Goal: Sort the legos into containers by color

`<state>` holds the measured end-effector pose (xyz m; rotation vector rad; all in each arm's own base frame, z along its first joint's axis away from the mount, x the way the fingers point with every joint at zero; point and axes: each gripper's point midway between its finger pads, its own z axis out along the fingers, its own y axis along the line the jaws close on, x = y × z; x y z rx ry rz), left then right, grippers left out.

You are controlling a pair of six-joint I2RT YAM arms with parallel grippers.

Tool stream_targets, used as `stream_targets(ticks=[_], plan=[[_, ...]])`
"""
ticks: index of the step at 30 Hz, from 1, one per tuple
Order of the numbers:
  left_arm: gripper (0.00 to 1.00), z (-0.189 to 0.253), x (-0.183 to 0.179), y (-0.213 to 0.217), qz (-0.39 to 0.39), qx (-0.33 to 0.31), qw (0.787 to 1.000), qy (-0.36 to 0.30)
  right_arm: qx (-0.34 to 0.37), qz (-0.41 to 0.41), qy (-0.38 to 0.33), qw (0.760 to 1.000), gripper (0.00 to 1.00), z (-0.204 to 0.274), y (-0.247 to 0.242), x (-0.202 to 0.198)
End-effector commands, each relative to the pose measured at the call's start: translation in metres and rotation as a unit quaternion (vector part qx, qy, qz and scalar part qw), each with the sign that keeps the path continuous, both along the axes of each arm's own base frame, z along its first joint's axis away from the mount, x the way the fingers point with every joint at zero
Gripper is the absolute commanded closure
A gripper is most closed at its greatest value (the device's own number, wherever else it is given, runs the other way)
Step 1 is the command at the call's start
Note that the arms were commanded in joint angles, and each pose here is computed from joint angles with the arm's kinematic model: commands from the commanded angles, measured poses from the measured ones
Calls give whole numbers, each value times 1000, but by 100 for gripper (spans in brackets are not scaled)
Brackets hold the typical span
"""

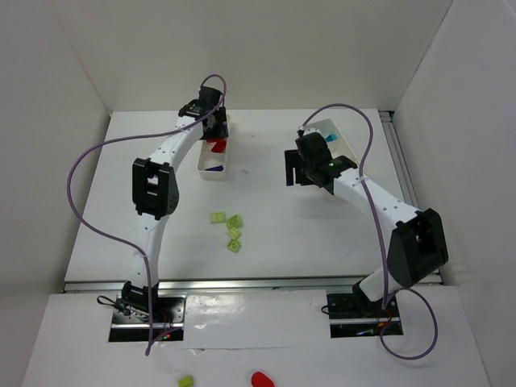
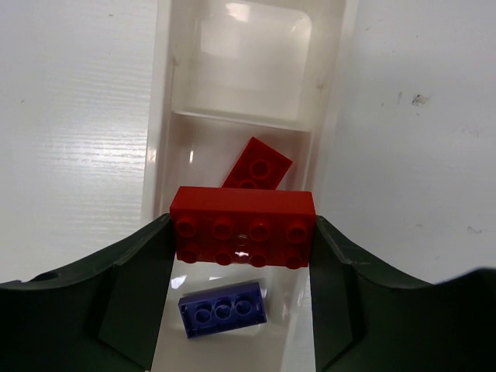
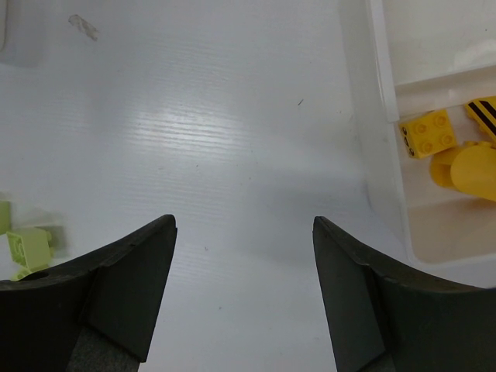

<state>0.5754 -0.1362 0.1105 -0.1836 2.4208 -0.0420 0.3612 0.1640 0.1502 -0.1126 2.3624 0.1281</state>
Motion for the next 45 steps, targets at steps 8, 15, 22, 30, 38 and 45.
stream_targets(ticks=[8, 15, 22, 30, 38, 45], plan=[[0, 16, 19, -14, -15, -35, 999, -35, 9, -16, -16, 1000, 20, 13, -3, 11], [0, 96, 3, -11, -10, -72, 993, -91, 24, -73, -46, 996, 20, 31, -44, 56], [0, 163, -42, -12, -16, -121, 984, -129, 34, -106, -13, 994, 20, 14, -73, 121], [0, 174, -79, 5, -6, -101, 988, -121, 77, -50, 52, 994, 19, -44, -46, 126], [0, 153, -99, 9, 2, -91, 991, -97, 73, 116, 68, 988, 19, -44, 32, 59], [0, 148, -111, -8, -9, -95, 992, -89, 59, 201, 107, 972, 19, -45, 83, -1]])
